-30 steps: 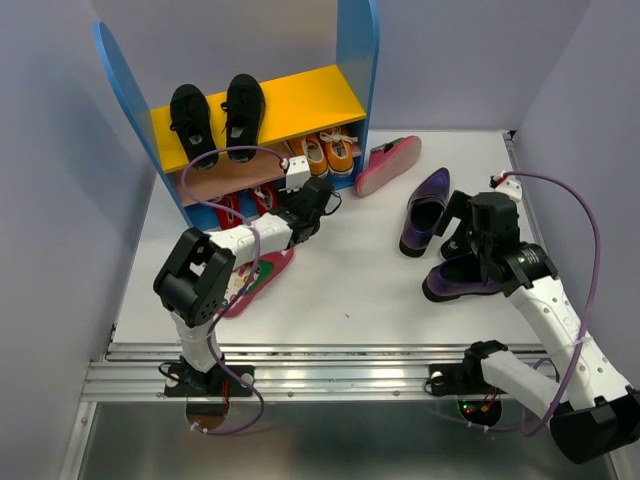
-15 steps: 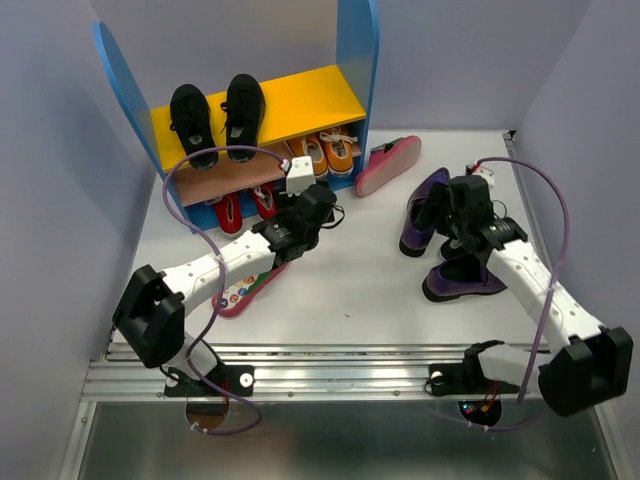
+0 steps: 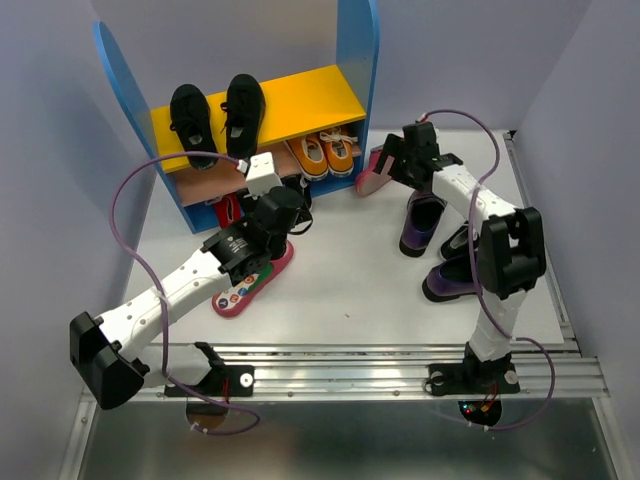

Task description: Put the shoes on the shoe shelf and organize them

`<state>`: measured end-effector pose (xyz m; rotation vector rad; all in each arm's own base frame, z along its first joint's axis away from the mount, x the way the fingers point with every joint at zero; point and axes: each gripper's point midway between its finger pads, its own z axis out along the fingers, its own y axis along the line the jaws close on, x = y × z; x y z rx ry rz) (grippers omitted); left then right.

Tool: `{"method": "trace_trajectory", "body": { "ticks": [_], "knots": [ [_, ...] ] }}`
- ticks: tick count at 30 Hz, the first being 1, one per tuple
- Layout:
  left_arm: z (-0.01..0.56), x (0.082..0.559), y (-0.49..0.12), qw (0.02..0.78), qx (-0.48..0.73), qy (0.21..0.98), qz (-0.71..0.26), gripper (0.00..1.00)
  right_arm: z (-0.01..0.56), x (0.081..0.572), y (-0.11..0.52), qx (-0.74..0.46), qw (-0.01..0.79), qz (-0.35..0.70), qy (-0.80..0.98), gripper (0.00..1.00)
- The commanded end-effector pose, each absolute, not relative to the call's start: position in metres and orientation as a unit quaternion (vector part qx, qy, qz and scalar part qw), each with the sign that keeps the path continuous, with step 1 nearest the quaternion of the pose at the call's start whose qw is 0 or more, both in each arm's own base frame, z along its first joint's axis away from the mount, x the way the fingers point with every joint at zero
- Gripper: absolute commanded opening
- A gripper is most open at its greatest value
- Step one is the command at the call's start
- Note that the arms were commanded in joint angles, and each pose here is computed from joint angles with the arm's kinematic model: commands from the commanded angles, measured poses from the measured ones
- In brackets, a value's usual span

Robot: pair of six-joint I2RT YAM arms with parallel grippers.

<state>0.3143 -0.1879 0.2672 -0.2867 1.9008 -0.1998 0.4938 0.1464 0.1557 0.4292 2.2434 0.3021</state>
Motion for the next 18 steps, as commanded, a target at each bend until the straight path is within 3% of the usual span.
{"method": "trace_trajectory", "body": {
  "ticks": [1, 10, 18],
  "knots": [
    [0.265, 0.307, -0.172, 0.568, -0.136, 0.809, -0.070, 0.79, 0.167, 0.528, 0.180, 0.136, 0.417, 0.178, 0.881, 1.00],
    [0.261, 0.305, -0.172, 0.564, -0.136, 0.811, -0.071, 0.79, 0.119, 0.539, 0.195, 0.096, 0.380, 0.157, 0.907, 1.00],
    [0.262, 0.308, -0.176, 0.563, -0.134, 0.812, -0.074, 0.79, 0.123, 0.547, 0.199, 0.085, 0.391, 0.163, 0.902, 1.00]
  ]
}}
